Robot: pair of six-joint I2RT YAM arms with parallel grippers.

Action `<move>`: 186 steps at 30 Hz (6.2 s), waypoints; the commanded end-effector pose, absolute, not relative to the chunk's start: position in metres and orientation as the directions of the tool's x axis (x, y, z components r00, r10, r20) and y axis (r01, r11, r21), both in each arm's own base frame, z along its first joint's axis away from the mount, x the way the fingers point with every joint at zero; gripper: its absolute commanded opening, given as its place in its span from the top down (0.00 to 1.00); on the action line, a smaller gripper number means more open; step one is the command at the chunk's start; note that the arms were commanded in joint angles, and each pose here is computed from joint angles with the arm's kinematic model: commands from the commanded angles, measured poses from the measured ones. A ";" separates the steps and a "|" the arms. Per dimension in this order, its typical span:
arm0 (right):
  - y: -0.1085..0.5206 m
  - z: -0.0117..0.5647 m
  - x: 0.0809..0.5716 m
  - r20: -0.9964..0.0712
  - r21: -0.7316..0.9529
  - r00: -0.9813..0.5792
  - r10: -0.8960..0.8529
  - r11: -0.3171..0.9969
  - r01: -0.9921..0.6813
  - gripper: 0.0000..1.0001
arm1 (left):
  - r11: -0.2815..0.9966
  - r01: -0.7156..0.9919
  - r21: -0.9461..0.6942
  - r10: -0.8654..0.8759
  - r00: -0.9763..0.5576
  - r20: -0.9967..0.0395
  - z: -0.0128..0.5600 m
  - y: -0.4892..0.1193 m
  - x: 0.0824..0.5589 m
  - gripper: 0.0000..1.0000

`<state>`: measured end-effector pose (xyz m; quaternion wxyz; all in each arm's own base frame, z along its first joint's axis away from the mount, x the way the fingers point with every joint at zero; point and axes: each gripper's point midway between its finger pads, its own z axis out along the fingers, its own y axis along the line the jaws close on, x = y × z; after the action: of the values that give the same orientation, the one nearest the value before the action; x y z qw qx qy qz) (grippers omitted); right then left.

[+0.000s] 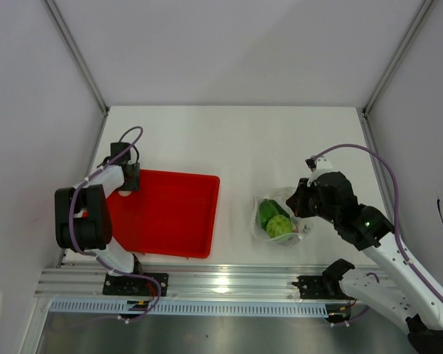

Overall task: Place the food in the zip-top bag and seal the zipper
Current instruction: Pick up the fake food from the bin, then place the fake food in the zipper food storage bag, then zip the zipper food storage bag at the center of the board.

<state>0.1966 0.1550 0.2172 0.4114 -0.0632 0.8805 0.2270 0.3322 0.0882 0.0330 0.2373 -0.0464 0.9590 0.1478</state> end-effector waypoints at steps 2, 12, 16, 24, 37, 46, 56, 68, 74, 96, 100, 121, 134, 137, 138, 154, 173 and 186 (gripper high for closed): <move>0.155 0.237 0.203 -0.787 0.351 -0.608 0.099 0.884 -0.311 1.00 | 0.954 -0.138 0.266 0.013 -0.868 -0.497 0.041 0.087 0.344 0.47; 0.160 0.237 0.203 -0.775 0.368 -0.623 0.106 0.877 -0.309 1.00 | 0.964 -0.195 0.182 -0.068 -0.838 -0.541 0.062 0.072 0.339 0.95; 0.160 0.241 0.205 -0.769 0.358 -0.632 0.096 0.883 -0.302 1.00 | 0.974 -0.225 0.008 -0.178 -0.792 -0.584 0.086 0.039 0.329 0.99; 0.159 0.235 0.204 -0.735 0.343 -0.675 0.070 0.897 -0.280 1.00 | 0.909 0.087 -0.407 -0.283 -0.587 -0.758 0.191 -0.057 0.294 0.99; 0.167 0.228 0.218 -0.659 0.372 -0.740 0.138 0.914 -0.161 1.00 | 0.503 0.705 -0.500 -0.165 -0.489 -0.856 0.319 -0.212 0.201 0.99; 0.173 0.238 0.209 -0.626 0.429 -0.757 0.188 0.893 -0.133 1.00 | 0.314 0.765 -0.562 -0.122 -0.554 -0.823 0.331 -0.323 0.192 0.99; 0.182 0.247 0.211 -0.624 0.455 -0.755 0.200 0.879 -0.143 1.00 | 0.421 0.709 -0.566 -0.075 -0.594 -0.801 0.308 -0.372 0.197 0.99; 0.182 0.258 0.213 -0.641 0.463 -0.737 0.214 0.874 -0.149 1.00 | 0.515 0.677 -0.526 0.063 -0.642 -0.764 0.266 -0.394 0.198 0.28; 0.175 0.256 0.211 -0.645 0.449 -0.734 0.215 0.883 -0.136 1.00 | 0.514 0.716 -0.472 0.031 -0.565 -0.824 0.291 -0.381 0.199 0.00; 0.165 0.263 0.202 -0.658 0.458 -0.715 0.234 0.879 -0.133 1.00 | 0.614 0.579 -0.536 0.037 -0.700 -0.713 0.220 -0.343 0.178 0.15; 0.164 0.260 0.201 -0.657 0.454 -0.717 0.233 0.882 -0.129 1.00 | 0.526 0.614 -0.588 0.028 -0.704 -0.710 0.224 -0.354 0.166 0.34; 0.169 0.278 0.190 -0.706 0.397 -0.702 0.098 0.875 -0.277 1.00 | 0.228 0.720 -0.656 -0.116 -0.649 -0.752 0.365 -0.377 0.145 0.99; 0.194 0.215 0.181 -0.587 0.428 -0.809 0.029 0.860 -0.279 1.00 | 0.325 0.508 -0.798 -0.064 -0.830 -0.554 0.252 -0.385 0.148 0.99; 0.200 0.225 0.180 -0.599 0.443 -0.801 0.012 0.838 -0.319 1.00 | 0.341 0.517 -0.785 -0.051 -0.823 -0.565 0.252 -0.388 0.152 0.99; 0.203 0.227 0.180 -0.597 0.448 -0.802 0.004 0.831 -0.329 1.00 | 0.350 0.516 -0.782 -0.052 -0.823 -0.566 0.252 -0.388 0.155 0.99; 0.192 0.251 0.131 -0.586 0.521 -0.810 -0.001 0.766 -0.378 0.27 | 0.388 0.512 -0.766 -0.101 -0.803 -0.587 0.272 -0.377 0.178 0.99; 0.161 0.199 0.084 -0.478 0.343 -0.871 -0.115 0.888 -0.306 0.34 | 0.381 0.495 -0.781 -0.100 -0.818 -0.567 0.279 -0.383 0.187 0.99; 0.155 0.208 0.110 -0.589 0.231 -0.801 -0.108 0.927 -0.295 1.00 | 0.385 0.485 -0.785 -0.104 -0.822 -0.559 0.273 -0.377 0.187 0.99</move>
<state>0.0955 0.1537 0.1894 0.2521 -0.1107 0.9482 0.1586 0.1867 -0.3756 0.2505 0.2616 0.1187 0.8070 -0.5160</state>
